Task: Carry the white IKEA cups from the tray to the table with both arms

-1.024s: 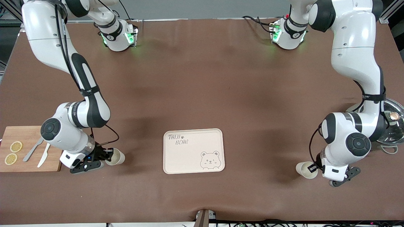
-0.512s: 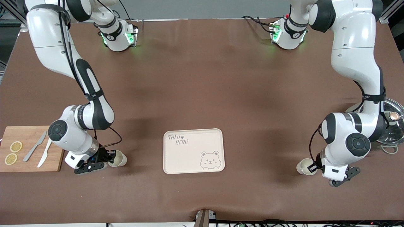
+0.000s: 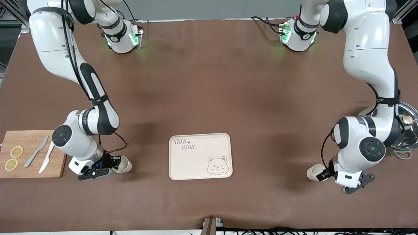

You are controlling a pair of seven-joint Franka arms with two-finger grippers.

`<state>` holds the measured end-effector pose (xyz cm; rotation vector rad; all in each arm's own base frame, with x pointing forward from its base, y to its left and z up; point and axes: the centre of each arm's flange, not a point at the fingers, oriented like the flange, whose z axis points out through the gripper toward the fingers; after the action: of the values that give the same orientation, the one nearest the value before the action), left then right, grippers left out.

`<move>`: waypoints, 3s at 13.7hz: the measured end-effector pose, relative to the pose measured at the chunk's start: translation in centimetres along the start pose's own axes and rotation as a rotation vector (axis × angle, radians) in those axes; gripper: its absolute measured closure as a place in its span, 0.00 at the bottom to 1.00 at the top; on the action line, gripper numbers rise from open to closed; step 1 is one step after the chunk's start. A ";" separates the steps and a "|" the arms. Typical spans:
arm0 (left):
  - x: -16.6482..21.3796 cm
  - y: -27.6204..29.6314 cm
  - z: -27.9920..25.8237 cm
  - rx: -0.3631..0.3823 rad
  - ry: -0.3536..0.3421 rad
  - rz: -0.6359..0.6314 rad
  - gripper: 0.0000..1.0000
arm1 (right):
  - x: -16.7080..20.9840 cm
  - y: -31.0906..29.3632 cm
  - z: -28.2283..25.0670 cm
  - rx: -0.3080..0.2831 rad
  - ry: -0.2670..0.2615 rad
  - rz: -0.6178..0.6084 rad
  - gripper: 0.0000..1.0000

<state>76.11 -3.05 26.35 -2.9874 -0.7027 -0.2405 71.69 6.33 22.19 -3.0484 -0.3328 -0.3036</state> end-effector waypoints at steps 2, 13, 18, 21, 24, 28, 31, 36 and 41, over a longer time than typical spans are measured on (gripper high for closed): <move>0.4 -0.1 -1.3 -0.010 0.017 0.027 0.01 | 0.0 0.0 0.0 -0.001 0.001 0.000 0.60; 1.0 -3.1 -16.8 -0.050 -0.033 0.324 0.00 | 2.2 -0.3 -5.2 0.041 -0.122 -0.010 0.00; -0.7 -5.0 -24.0 -0.052 -0.087 0.348 0.00 | 1.8 -0.4 -14.5 0.049 -0.225 0.026 0.00; -2.3 -6.0 -29.1 -0.057 -0.104 0.354 0.00 | 0.5 -1.1 -22.2 0.036 -0.278 0.054 0.00; -3.7 -7.1 -33.5 -0.066 -0.103 0.356 0.00 | -1.5 -1.2 -29.3 0.020 -0.312 0.065 0.00; -5.1 -8.0 -36.1 -0.064 -0.125 0.359 0.00 | -3.9 1.7 -35.3 -0.010 -0.295 0.112 0.00; -6.0 -8.6 -37.3 -0.057 -0.154 0.361 0.00 | -5.6 4.4 -38.1 -0.034 -0.263 0.158 0.00; -6.6 -9.3 -39.6 -0.075 -0.128 0.358 0.00 | -6.8 5.6 -38.8 -0.035 -0.261 0.182 0.00; -6.7 -9.5 -40.0 -0.076 -0.125 0.356 0.00 | -7.0 5.5 -38.8 -0.034 -0.264 0.182 0.00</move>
<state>60.47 -1.36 64.88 -3.1490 -0.1618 -0.0608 58.89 -3.61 58.52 -3.1244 -0.0602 0.1047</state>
